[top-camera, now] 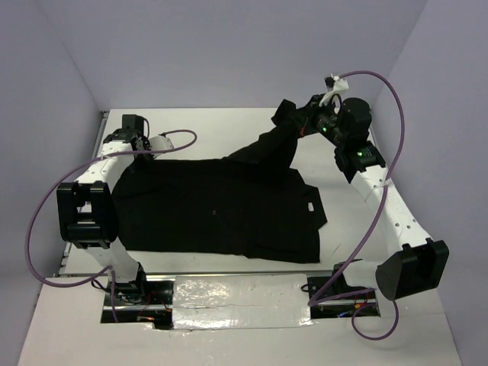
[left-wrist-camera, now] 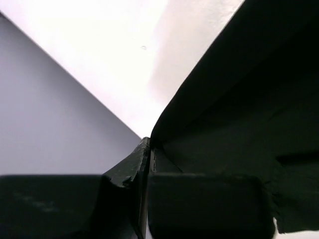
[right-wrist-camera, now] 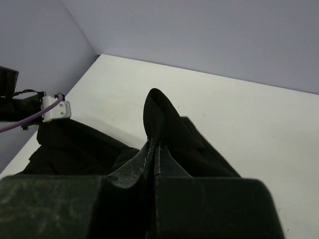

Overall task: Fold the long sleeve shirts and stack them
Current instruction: Fold the shirt

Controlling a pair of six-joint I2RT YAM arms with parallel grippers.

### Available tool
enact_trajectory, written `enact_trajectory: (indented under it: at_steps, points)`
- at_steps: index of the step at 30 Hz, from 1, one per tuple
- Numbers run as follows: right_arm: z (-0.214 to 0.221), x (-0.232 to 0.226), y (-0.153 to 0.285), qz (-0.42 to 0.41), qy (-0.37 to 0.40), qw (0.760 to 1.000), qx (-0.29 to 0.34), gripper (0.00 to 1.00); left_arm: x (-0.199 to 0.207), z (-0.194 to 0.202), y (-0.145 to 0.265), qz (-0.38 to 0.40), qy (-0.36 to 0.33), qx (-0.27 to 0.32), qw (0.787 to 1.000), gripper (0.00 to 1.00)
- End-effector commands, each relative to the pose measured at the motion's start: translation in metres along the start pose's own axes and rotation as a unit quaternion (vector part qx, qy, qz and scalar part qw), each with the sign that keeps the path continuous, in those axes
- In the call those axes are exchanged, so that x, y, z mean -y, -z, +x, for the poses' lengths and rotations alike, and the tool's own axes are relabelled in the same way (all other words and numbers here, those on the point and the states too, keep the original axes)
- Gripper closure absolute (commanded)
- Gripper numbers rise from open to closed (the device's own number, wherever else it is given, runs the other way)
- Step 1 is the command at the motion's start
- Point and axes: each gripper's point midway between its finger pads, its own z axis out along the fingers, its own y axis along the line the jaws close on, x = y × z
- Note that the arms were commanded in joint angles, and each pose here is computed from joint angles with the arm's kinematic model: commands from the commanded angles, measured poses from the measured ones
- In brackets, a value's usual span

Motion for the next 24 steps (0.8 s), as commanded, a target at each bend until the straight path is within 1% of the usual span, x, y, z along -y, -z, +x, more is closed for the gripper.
enact_trajectory:
  at_steps: [1,4,7,12,15,18,19,20,22,24]
  points:
    - [-0.019,-0.007,0.005,-0.013,0.028,0.999,0.026,1.00,-0.029,0.002,0.007,-0.061,-0.022,-0.006,0.998,1.00]
    - [-0.031,-0.004,0.008,-0.006,0.049,0.998,0.035,1.00,-0.045,-0.006,0.014,-0.091,-0.019,0.013,0.996,1.00]
    - [-0.040,-0.001,0.002,-0.005,0.058,0.998,0.030,1.00,-0.056,-0.018,0.018,-0.100,-0.022,0.033,0.994,1.00]
    - [-0.027,0.005,-0.015,-0.017,0.056,0.998,0.007,1.00,-0.045,-0.023,0.005,-0.073,-0.050,0.045,0.995,1.00]
    - [-0.022,0.007,-0.012,-0.012,0.059,0.998,0.006,1.00,-0.042,-0.022,-0.002,-0.083,-0.057,0.045,0.994,1.00]
    - [-0.033,0.017,-0.007,0.013,0.077,0.997,0.018,1.00,-0.051,-0.026,-0.002,-0.107,-0.059,0.047,0.991,1.00]
    - [-0.033,0.018,-0.008,0.012,0.077,0.997,0.012,1.00,-0.049,-0.027,-0.007,-0.099,-0.061,0.041,0.992,1.00]
    - [-0.043,0.016,-0.007,0.009,0.084,0.996,0.016,1.00,-0.057,-0.031,-0.003,-0.104,-0.053,0.044,0.992,1.00]
    - [-0.043,0.011,-0.004,0.000,0.091,0.996,0.009,1.00,-0.054,-0.032,-0.005,-0.093,-0.051,0.045,0.993,1.00]
    - [-0.034,0.005,0.001,-0.016,0.094,0.995,-0.001,1.00,-0.040,-0.029,-0.006,-0.067,-0.061,0.046,0.995,1.00]
